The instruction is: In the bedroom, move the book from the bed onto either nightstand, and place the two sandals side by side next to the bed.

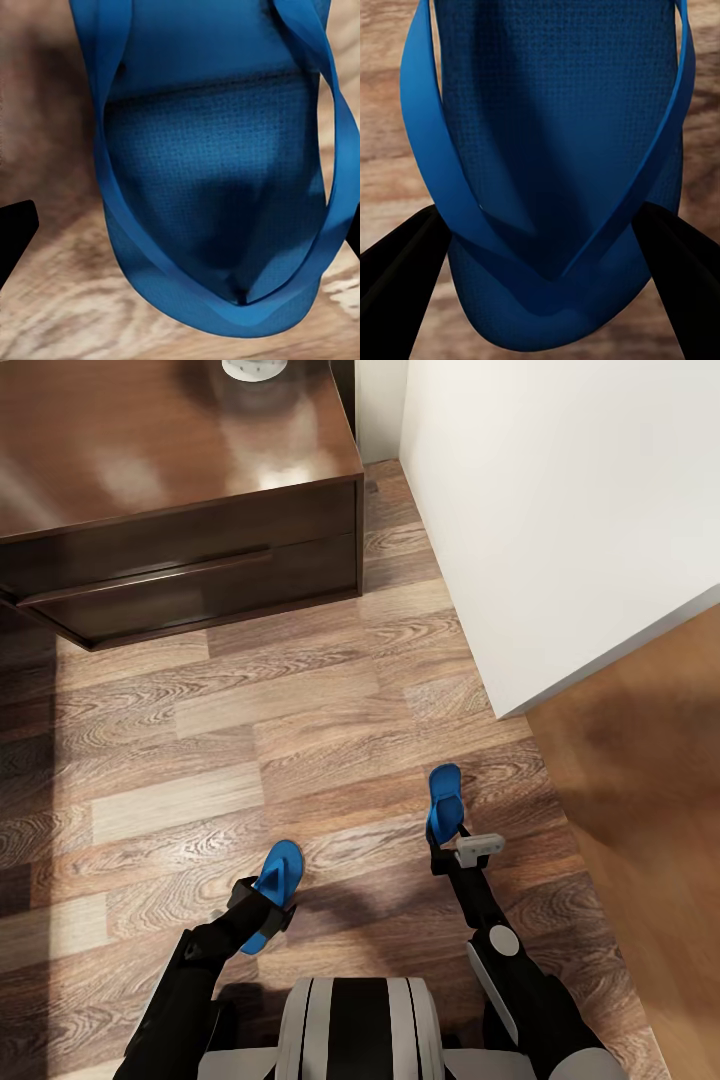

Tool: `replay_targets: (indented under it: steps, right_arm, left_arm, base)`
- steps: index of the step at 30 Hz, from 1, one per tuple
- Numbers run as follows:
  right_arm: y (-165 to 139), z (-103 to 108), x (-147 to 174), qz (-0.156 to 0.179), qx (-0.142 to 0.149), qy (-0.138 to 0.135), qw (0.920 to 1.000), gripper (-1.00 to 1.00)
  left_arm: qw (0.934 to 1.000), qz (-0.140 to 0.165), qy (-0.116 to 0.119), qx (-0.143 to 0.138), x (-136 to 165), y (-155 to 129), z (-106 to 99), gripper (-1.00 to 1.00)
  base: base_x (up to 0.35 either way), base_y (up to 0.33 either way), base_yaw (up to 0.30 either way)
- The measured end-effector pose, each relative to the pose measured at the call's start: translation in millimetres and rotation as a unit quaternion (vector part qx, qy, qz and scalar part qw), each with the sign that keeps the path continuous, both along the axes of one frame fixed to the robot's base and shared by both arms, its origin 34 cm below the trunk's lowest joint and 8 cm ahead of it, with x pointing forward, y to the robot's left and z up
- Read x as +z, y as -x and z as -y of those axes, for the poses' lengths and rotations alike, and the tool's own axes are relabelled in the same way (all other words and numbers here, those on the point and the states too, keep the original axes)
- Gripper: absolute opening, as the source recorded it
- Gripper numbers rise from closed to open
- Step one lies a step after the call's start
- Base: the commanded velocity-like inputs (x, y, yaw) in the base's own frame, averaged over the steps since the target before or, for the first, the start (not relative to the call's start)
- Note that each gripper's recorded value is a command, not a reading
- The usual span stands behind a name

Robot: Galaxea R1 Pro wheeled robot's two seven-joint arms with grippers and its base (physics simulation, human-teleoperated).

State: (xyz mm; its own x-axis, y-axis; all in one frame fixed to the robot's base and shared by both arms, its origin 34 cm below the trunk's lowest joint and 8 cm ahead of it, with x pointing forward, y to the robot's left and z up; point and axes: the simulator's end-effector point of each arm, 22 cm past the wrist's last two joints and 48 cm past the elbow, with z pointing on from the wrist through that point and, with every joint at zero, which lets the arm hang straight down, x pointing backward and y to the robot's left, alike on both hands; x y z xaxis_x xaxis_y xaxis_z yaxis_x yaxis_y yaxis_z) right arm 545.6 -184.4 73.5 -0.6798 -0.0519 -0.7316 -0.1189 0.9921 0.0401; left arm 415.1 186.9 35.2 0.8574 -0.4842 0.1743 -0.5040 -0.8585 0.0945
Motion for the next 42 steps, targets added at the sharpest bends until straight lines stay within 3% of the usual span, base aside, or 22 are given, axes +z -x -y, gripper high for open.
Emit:
replay_targets:
  steps: [42]
  right_arm:
    - [0.2,-0.1,0.0,0.000,0.002,0.001,1.0000,-1.00]
  left_arm:
    - [1.0000,0.001,0.001,-0.002,0.2,-0.6,1.5,1.00]
  base:
    - [0.000,0.000,0.000]
